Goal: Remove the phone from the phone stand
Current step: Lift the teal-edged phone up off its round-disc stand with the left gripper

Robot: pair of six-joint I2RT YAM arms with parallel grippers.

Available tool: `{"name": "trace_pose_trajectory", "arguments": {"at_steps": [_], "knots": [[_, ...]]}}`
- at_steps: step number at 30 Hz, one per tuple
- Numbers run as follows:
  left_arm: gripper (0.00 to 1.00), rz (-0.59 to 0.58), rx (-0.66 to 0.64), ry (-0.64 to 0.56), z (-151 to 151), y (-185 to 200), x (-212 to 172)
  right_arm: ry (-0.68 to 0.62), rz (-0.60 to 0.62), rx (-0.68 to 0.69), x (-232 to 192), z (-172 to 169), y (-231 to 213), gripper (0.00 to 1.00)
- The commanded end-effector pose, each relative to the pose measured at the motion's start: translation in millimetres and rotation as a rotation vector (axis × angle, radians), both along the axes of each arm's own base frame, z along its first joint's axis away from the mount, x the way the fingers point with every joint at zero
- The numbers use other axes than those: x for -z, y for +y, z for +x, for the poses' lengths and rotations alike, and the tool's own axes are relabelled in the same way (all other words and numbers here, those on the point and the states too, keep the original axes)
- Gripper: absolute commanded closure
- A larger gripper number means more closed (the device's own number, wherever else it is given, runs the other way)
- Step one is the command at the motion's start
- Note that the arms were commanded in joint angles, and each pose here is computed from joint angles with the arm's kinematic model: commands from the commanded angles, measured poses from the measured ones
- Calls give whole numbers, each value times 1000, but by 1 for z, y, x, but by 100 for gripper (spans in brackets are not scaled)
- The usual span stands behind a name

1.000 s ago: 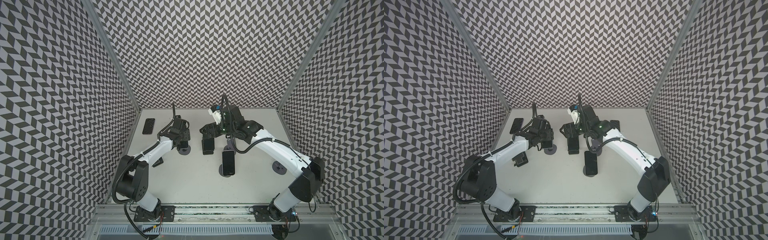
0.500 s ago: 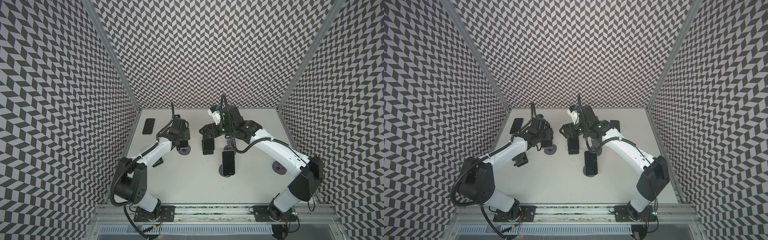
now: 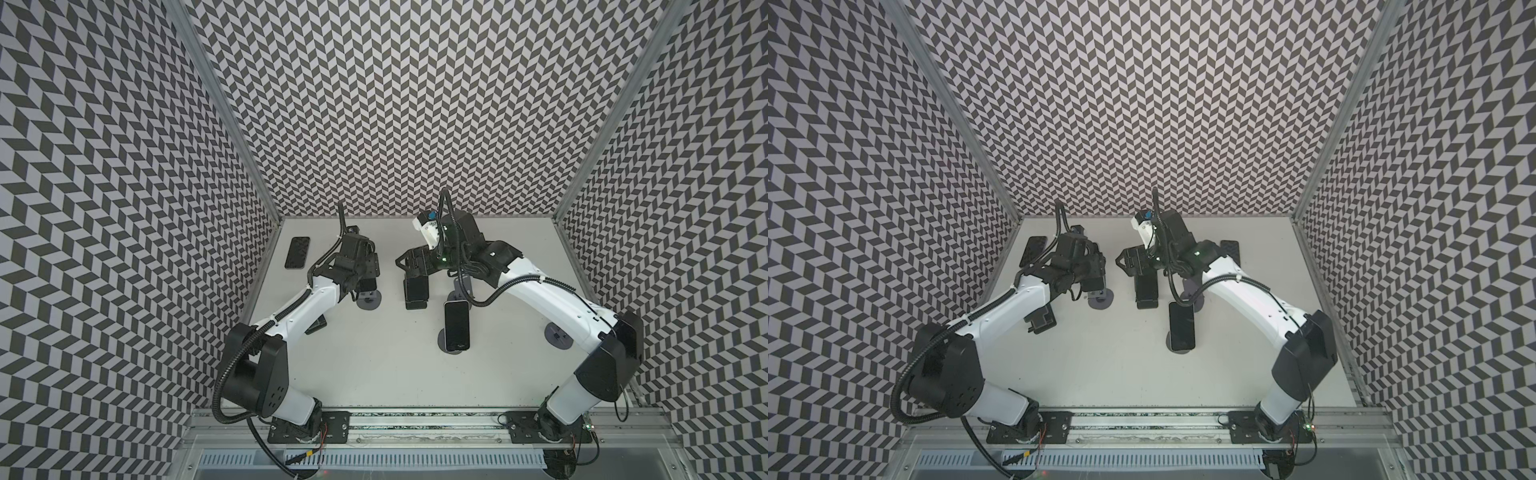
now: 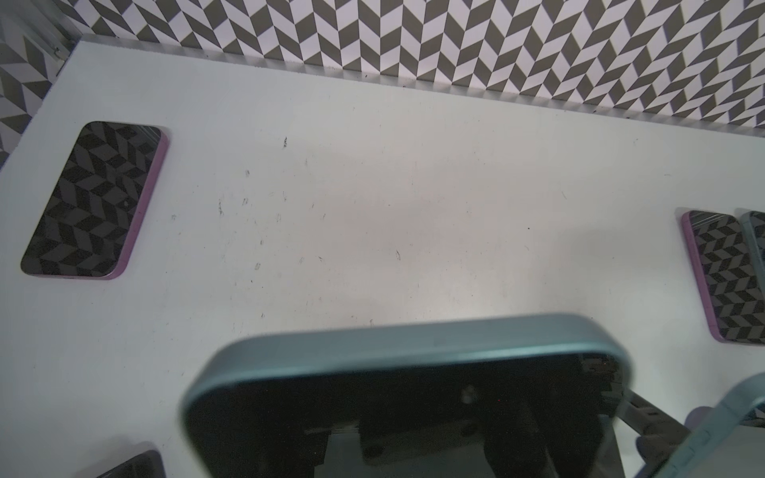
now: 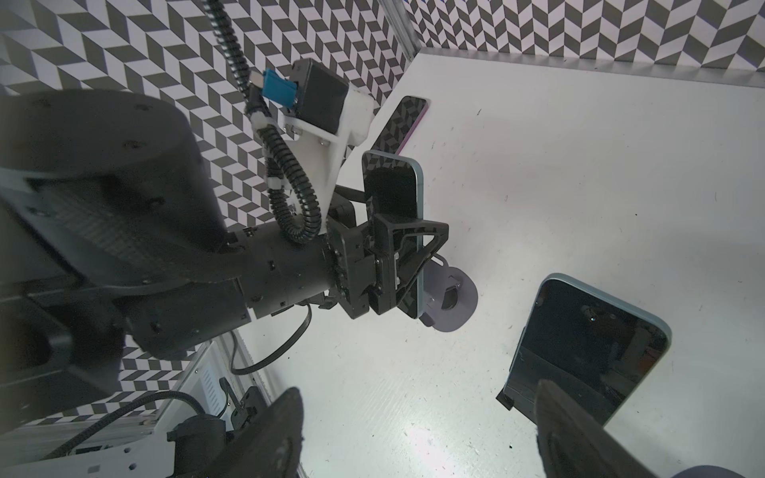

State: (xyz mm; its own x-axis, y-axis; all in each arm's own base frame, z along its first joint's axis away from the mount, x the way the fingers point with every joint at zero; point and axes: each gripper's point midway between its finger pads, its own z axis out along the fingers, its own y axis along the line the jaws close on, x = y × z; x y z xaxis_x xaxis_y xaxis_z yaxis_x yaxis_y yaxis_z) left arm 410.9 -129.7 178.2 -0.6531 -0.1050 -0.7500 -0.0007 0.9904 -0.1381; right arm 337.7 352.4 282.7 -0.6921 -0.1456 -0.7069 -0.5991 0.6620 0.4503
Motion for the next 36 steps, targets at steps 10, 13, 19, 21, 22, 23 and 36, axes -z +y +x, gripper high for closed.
{"name": "trace_pose_trajectory", "arguments": {"at_steps": [10,13,19,21,22,23,36], "knots": [[34,-18,67,-112,-2,-8,-36,-49,58,-11,-22,3,17,16],[35,-4,71,-127,-2,-7,-40,-45,52,-13,-18,1,17,17],[36,46,87,-164,-1,-2,-54,-38,59,-16,-17,2,22,18],[36,68,91,-174,-1,0,-60,-48,63,-25,-20,2,27,18],[36,78,92,-180,-1,1,-63,-53,67,-28,-21,2,28,18],[36,91,93,-188,0,2,-65,-58,69,-30,-21,3,30,19],[36,130,14,-286,24,42,-85,-122,106,-44,-42,17,45,20]]}}
